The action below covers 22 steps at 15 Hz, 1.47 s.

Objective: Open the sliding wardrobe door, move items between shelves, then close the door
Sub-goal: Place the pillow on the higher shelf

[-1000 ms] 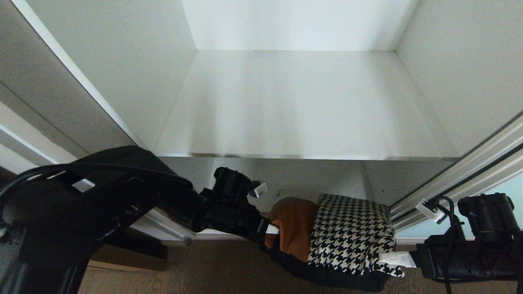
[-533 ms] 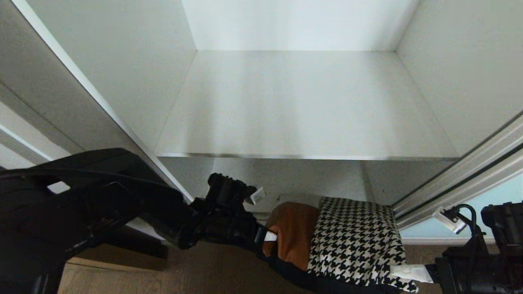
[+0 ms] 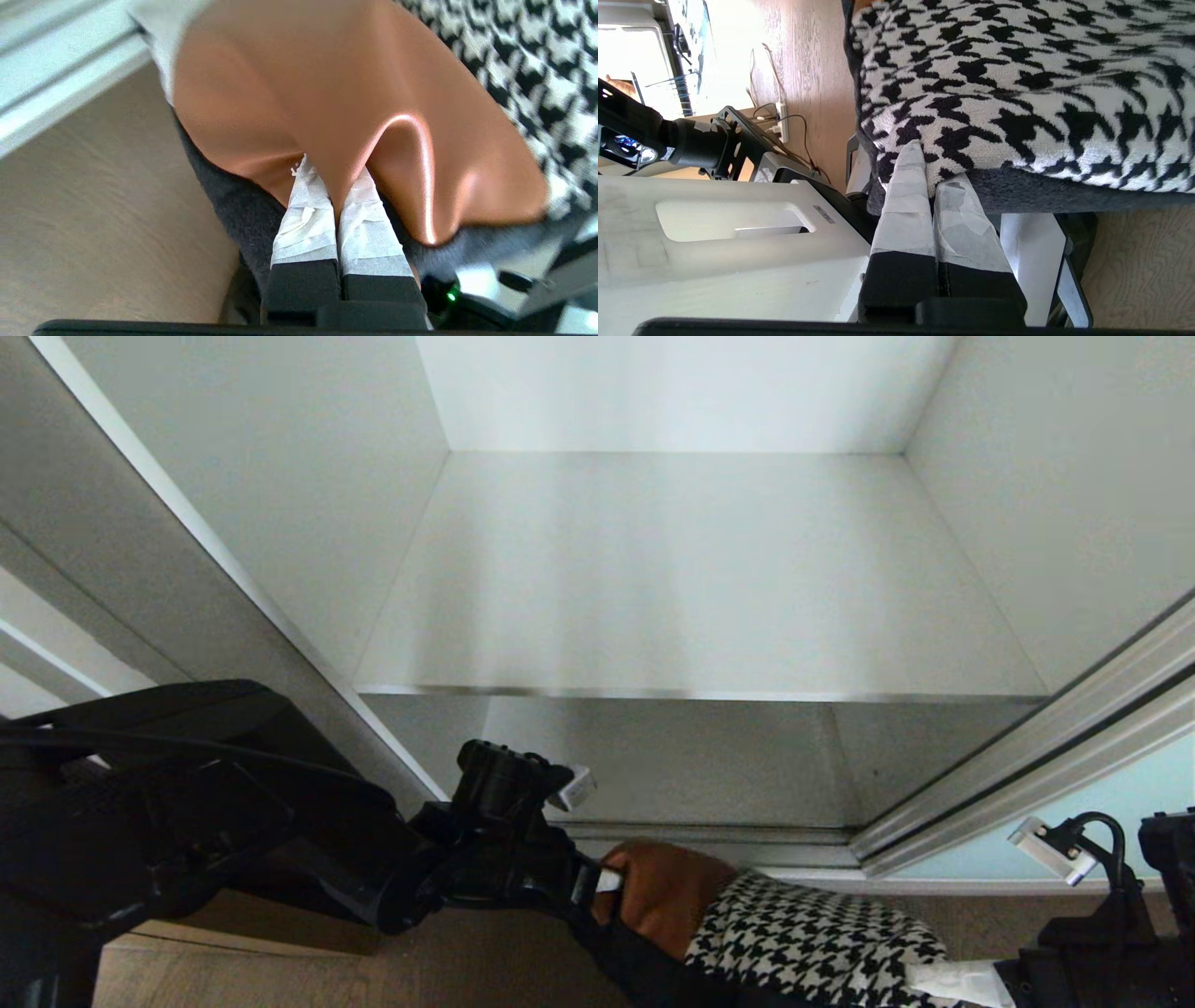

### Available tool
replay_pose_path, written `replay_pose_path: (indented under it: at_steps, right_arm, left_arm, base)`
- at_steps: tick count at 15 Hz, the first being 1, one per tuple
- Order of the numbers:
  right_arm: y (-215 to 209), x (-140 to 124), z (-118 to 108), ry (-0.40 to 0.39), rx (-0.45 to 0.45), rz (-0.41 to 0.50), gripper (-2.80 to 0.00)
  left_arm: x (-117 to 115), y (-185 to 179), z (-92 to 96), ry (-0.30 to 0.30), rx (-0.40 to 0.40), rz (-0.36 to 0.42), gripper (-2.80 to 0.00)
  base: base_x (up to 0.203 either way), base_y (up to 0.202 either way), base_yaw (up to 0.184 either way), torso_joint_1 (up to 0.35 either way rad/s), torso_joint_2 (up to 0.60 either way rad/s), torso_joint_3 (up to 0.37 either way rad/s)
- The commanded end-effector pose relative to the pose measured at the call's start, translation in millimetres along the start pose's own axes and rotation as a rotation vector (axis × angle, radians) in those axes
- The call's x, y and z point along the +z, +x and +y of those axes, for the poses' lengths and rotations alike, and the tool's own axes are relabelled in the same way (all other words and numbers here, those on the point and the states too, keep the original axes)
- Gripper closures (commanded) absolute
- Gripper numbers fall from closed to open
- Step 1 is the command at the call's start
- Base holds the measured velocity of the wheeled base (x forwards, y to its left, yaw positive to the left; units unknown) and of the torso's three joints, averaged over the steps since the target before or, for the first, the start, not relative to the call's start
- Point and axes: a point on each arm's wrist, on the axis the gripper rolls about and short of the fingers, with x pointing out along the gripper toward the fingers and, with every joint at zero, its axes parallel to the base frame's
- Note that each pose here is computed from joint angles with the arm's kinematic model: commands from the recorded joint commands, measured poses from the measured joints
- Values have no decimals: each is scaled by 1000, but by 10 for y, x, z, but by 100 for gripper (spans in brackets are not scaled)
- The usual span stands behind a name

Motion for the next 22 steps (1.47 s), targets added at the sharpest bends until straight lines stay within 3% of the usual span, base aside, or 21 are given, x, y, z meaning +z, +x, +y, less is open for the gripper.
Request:
replay_pose_path:
  at_steps: [1, 17, 20, 22]
  right_arm:
    - [0, 1, 3, -1, 4, -2, 0]
    - [28, -5, -26, 5, 3, 9, 0]
    - [29, -5, -27, 3, 3, 9, 0]
    - [28, -5, -26, 3, 3, 9, 0]
  left_arm:
    - [5, -14, -7, 1, 4, -4, 0]
    - [37, 11, 21, 5, 16, -15, 0]
    - [35, 54, 62, 11, 90, -40, 0]
    - [66, 70, 68, -25, 105, -82, 0]
  base:
    - [0, 0, 0, 0, 0, 0]
    - [-189, 0, 0, 2, 2, 2]
    - [-191, 0, 1, 1, 4, 5]
    - [-56, 0, -1, 0, 0, 4]
